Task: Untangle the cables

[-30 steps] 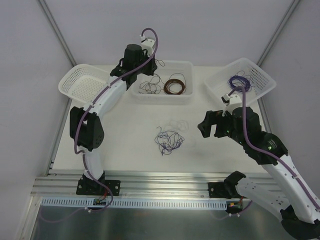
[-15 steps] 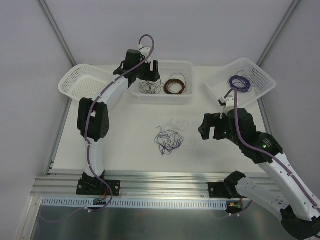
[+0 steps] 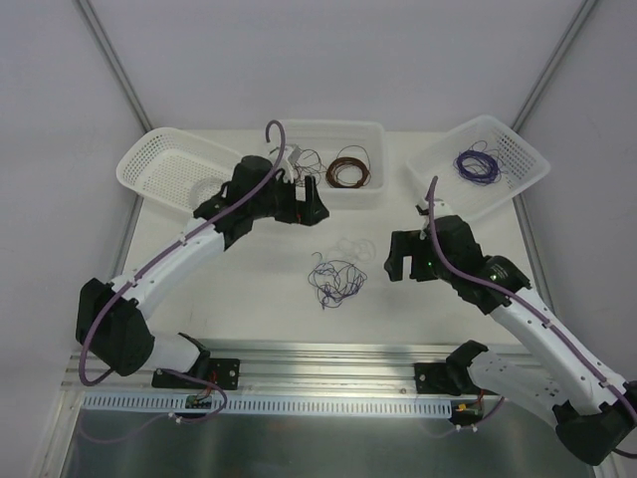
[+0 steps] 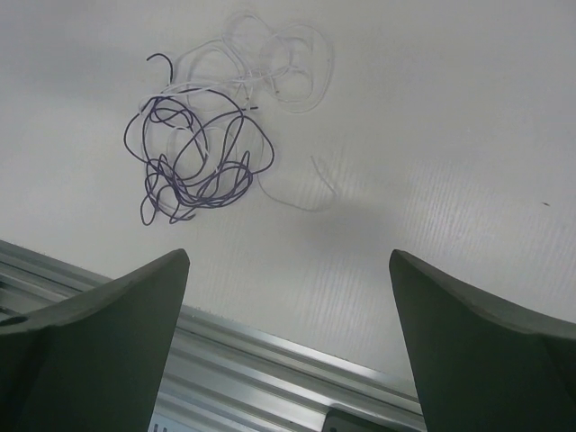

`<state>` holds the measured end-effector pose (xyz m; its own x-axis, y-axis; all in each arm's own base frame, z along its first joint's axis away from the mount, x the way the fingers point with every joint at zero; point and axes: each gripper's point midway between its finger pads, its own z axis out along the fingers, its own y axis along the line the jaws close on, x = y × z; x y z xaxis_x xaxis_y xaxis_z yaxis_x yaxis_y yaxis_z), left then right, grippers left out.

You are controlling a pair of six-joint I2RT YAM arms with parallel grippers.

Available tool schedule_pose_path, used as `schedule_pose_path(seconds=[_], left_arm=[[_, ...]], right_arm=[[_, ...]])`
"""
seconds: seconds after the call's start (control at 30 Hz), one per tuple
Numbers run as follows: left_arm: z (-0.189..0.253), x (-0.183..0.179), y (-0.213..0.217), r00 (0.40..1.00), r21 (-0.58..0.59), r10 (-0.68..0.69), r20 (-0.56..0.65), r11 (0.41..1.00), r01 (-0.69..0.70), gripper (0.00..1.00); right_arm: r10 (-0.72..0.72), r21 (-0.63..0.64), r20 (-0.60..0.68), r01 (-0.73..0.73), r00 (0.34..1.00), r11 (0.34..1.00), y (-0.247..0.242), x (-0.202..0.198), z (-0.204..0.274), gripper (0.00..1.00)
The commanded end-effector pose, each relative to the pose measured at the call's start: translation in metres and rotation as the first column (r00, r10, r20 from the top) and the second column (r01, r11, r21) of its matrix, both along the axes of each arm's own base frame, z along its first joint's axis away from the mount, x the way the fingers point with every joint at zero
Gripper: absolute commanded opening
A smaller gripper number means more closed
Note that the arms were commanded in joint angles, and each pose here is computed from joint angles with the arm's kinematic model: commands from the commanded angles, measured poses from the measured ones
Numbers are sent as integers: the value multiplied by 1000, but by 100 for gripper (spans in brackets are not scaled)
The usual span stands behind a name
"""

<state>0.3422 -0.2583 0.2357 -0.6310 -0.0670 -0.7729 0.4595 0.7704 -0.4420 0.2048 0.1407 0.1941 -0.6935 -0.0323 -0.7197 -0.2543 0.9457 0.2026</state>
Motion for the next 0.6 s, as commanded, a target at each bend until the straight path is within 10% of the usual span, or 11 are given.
schedule_pose_path(seconds=[0.0,0.57], left_arm=[[-39,-49,-8,991,11,-3,-137,1000,4,93],[-128,-129,-60,944,159,-84,-320,977,141,74]], right_arm=[[-12,73,-13,13,1000,997,15,8,-5,99],[-98,141,-200,128,975,982,47,24,-82,78]])
